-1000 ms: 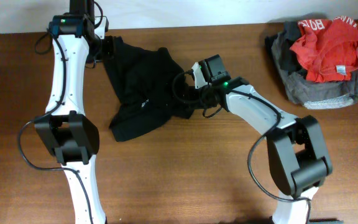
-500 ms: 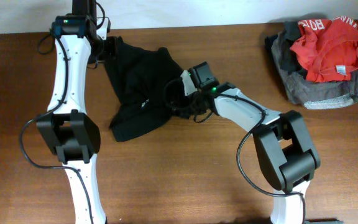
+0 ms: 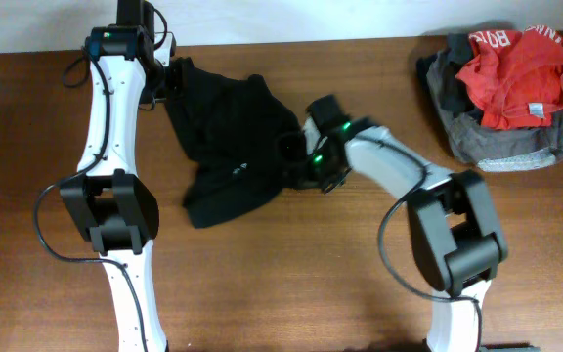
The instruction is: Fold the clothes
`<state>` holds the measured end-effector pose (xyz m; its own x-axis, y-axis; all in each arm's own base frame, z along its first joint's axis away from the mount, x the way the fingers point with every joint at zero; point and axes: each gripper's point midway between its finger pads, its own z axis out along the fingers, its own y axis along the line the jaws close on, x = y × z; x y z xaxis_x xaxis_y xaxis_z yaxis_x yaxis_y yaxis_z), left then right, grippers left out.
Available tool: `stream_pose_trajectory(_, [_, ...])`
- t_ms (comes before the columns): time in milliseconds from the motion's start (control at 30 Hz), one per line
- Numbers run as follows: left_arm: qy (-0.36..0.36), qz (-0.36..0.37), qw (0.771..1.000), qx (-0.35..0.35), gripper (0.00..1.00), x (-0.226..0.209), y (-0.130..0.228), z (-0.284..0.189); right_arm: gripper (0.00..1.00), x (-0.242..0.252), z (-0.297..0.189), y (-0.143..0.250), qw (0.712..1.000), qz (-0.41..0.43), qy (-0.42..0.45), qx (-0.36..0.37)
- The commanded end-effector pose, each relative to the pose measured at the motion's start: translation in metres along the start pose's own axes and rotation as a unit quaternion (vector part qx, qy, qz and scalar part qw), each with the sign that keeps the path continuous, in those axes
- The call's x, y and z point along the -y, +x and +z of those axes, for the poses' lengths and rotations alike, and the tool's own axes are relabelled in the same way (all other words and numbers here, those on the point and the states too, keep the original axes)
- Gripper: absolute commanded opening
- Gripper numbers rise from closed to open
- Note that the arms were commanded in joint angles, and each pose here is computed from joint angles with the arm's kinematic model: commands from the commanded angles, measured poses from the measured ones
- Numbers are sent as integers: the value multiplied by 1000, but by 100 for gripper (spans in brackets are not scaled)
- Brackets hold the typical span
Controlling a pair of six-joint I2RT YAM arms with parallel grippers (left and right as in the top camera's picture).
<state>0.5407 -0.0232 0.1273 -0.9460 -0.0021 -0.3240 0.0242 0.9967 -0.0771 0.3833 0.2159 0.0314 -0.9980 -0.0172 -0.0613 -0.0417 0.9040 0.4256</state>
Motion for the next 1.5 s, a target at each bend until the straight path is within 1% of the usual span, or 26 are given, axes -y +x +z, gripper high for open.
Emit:
stream_pose_trajectory(0, [5, -5, 1000, 0, 54, 1, -1, 2, 4, 40, -49, -37, 998, -29, 41, 34])
stream_pose_trajectory(100, [5, -3, 1000, 4, 54, 1, -3, 2, 4, 87, -86, -44, 993, -37, 109, 31])
stream_pose_trajectory(167, [6, 2, 1000, 6, 54, 2, -4, 2, 4, 116, -107, -46, 988, -25, 146, 30])
stream_pose_trajectory(367, [6, 8, 1000, 8, 54, 2, -5, 4, 4, 167, -137, -41, 987, 26, 158, 28])
stream_pose_trajectory(400, [6, 8, 1000, 9, 54, 2, -5, 5, 9, 171, -140, -41, 987, 34, 154, 28])
stream_pose_trajectory(433, [6, 8, 1000, 9, 54, 2, -6, 5, 23, 173, -142, -40, 988, 40, 147, 30])
stream_pose_trajectory(467, [6, 11, 1000, 10, 54, 2, -7, 7, 42, 173, -145, -40, 989, 46, 137, 31])
stream_pose_trajectory(500, [6, 16, 1000, 11, 54, 2, -7, 10, 49, 172, -149, -41, 990, 49, 127, 33])
stream_pose_trajectory(533, [8, 21, 1000, 13, 54, 2, -9, 13, 54, 169, -152, -42, 991, 51, 119, 35])
stream_pose_trajectory(633, [8, 21, 1000, 9, 53, 1, -9, 30, 57, 154, -165, -48, 994, 37, 96, 43])
stream_pose_trajectory(767, [10, 32, 999, -13, 49, -1, -1, 61, 58, 129, -180, -53, 995, 9, 82, 50])
stream_pose_trajectory(833, [10, 38, 999, -22, 45, -2, 3, 75, 62, 116, -184, -56, 995, -5, 81, 53])
stream_pose_trajectory(1000, [11, 49, 998, -43, 45, -5, 13, 108, 68, 92, -179, -58, 995, -34, 78, 54])
stream_pose_trajectory(1167, [10, 48, 998, -48, 45, -7, 17, 121, 68, 80, -173, -57, 994, -50, 78, 50])
stream_pose_trajectory(1267, [11, 47, 997, -58, 27, -6, 22, 120, 68, 77, -172, -57, 994, -52, 78, 49])
stream_pose_trajectory(1300, [12, 47, 996, -71, 24, -5, 28, 119, 68, 77, -172, -57, 994, -52, 78, 49])
stream_pose_trajectory(1400, [13, 36, 992, -122, 6, -4, 53, 117, 68, 78, -172, -57, 994, -52, 78, 49])
stream_pose_trajectory(1467, [11, 21, 988, -150, 2, -5, 66, 116, 68, 77, -172, -57, 994, -52, 78, 49])
